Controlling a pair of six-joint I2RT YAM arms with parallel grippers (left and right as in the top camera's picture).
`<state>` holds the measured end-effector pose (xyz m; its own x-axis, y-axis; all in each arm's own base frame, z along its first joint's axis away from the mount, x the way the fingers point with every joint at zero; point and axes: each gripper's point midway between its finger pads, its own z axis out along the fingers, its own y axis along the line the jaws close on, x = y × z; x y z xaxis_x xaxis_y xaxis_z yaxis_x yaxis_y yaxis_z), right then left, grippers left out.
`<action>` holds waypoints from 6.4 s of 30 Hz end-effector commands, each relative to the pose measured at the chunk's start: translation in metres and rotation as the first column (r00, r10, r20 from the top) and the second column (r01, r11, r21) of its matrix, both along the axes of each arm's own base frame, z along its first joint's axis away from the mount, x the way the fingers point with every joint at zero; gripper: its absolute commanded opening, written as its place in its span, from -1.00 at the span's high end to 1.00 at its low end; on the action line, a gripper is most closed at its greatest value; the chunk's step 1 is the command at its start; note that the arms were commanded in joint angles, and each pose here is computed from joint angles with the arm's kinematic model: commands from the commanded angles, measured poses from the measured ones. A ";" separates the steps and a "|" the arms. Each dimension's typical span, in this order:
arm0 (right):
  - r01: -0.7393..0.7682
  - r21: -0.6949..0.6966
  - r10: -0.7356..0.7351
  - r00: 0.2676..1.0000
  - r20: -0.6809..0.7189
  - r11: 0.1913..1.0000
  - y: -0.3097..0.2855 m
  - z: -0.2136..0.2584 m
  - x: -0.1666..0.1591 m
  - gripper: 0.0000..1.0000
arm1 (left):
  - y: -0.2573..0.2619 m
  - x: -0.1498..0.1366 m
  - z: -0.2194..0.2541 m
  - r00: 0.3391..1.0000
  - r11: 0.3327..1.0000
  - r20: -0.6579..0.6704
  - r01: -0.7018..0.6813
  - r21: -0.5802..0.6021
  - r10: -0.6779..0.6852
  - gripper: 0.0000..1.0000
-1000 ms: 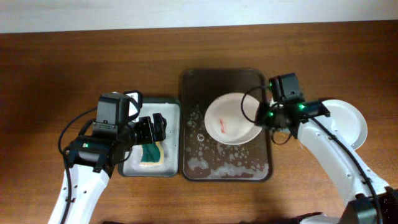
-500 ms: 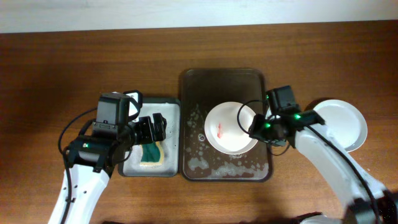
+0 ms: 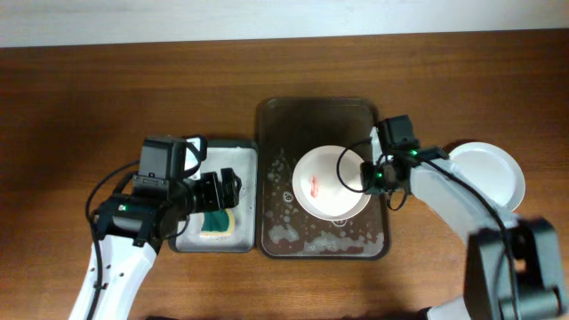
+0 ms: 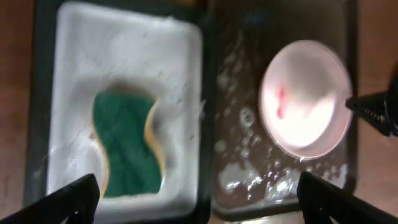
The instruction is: Clean dirty plates on tray and stack at the side
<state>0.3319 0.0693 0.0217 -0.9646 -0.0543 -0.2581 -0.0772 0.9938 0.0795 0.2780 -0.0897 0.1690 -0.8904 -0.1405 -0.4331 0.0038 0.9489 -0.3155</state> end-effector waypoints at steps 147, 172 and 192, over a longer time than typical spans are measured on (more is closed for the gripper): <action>0.080 -0.271 0.011 0.948 0.319 0.959 -0.019 0.141 -0.040 0.92 | 0.004 0.012 -0.081 0.946 0.995 -0.323 0.000 0.105 0.034 1.00; 0.233 -0.729 0.537 0.542 0.647 0.643 0.067 0.266 -0.088 0.92 | 0.017 0.014 -0.099 0.948 0.995 -0.310 -0.041 0.090 0.067 -0.99; 0.254 -0.769 0.577 0.534 0.617 0.586 0.068 0.279 -0.087 0.92 | 0.017 0.014 -0.099 0.948 0.995 -0.310 -0.041 0.090 0.067 -0.99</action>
